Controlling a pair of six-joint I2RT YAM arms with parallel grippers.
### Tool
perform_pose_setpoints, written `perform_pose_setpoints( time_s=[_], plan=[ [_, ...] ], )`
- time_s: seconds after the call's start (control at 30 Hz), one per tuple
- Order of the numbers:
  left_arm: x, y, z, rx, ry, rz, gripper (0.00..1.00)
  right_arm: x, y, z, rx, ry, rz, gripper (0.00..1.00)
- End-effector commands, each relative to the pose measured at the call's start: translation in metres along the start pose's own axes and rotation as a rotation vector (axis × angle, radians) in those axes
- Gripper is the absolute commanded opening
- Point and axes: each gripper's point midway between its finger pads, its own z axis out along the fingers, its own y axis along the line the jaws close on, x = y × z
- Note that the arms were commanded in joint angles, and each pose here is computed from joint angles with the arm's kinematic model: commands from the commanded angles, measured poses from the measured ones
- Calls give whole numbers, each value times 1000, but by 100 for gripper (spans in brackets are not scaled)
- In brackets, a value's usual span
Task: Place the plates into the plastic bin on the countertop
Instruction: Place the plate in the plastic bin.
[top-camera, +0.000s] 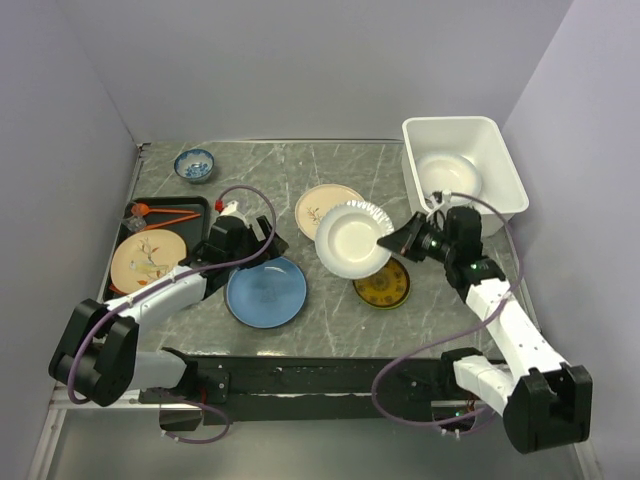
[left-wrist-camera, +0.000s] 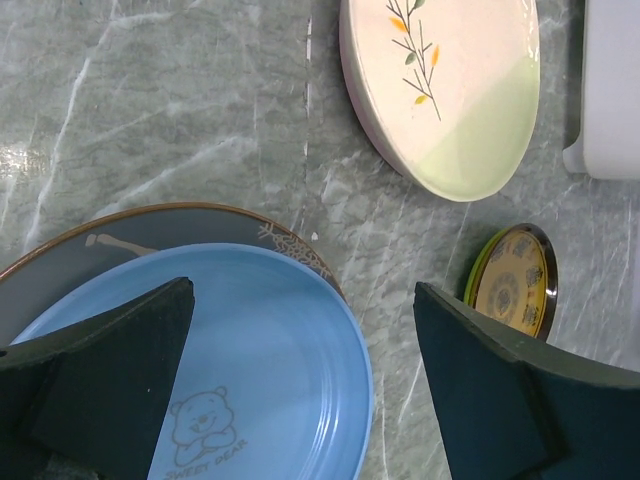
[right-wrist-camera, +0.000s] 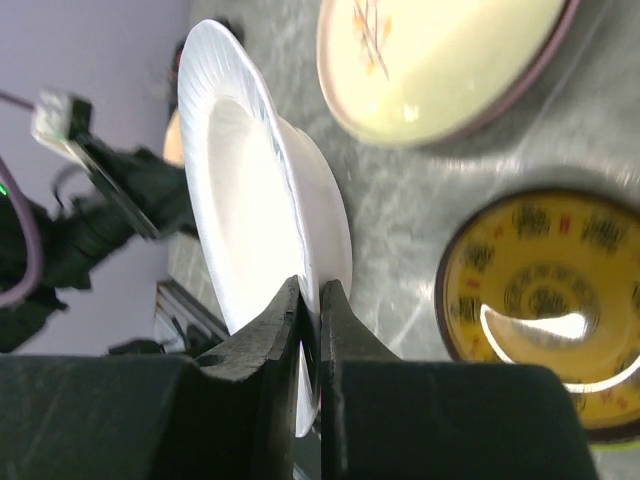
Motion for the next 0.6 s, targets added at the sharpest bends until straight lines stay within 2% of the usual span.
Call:
perform_pose_setpoints(
  time_s=[0.0,0.4,0.57],
  plan=[
    [-14,-13,-7,31,-37,26,96,-54,47,-7,-127,-99,-93,0],
    [-14,-12,-18,38,-53,17,96,-109,28,-9,-112,-170,-22,0],
    [-15,-14,-9,32,-30,37,96,-137,32,-19,-93,-239,-58,0]
  ],
)
